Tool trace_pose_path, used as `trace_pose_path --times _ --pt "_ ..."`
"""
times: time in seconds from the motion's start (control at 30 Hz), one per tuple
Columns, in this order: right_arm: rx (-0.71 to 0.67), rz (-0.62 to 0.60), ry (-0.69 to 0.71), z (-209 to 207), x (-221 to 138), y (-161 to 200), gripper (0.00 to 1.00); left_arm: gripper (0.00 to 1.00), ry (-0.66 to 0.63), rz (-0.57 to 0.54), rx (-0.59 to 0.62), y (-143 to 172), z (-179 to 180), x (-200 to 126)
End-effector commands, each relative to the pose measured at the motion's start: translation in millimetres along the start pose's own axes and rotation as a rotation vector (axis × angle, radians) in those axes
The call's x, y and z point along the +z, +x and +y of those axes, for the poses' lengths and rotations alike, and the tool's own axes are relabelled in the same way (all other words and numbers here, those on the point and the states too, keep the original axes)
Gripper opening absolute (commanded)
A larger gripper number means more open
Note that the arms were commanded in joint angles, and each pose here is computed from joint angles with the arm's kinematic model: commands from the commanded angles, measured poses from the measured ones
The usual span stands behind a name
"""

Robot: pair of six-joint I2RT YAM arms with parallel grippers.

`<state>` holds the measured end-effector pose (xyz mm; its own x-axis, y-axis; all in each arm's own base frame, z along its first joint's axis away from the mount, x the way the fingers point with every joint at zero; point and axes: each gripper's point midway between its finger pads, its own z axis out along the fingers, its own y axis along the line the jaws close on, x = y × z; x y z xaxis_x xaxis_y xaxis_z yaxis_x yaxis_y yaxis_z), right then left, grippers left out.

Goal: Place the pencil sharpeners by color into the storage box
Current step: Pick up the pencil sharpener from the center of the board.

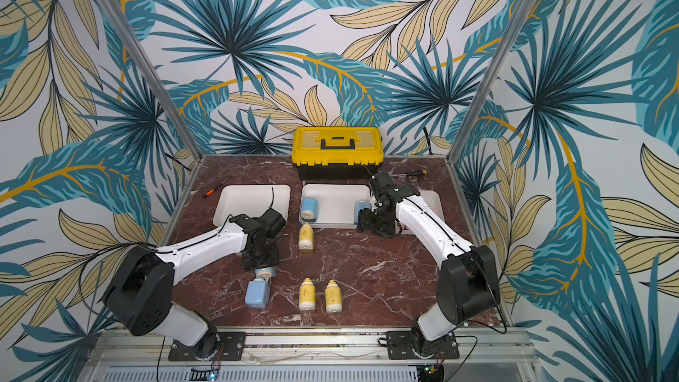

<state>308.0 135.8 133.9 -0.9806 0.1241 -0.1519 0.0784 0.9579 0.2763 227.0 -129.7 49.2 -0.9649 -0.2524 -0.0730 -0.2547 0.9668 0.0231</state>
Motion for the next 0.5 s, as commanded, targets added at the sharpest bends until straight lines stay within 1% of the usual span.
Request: trace_pose_path --times 0.0,0.23,0.27,0.47 --pt "0.015 0.01 0.015 -2 1 -2 0.73 0.38 0.023 -0.02 0.008 -11 -10 5" --pt "0.012 0.008 0.015 -2 1 -2 0.73 0.36 0.049 -0.044 0.024 -21 -19 -4" --pt "0.013 0.008 0.016 -2 1 -3 0.72 0.36 0.073 -0.026 0.028 -18 -24 -5" --pt "0.007 0.003 0.016 -2 0 -4 0.73 0.34 0.117 -0.036 0.048 -27 -36 -16"
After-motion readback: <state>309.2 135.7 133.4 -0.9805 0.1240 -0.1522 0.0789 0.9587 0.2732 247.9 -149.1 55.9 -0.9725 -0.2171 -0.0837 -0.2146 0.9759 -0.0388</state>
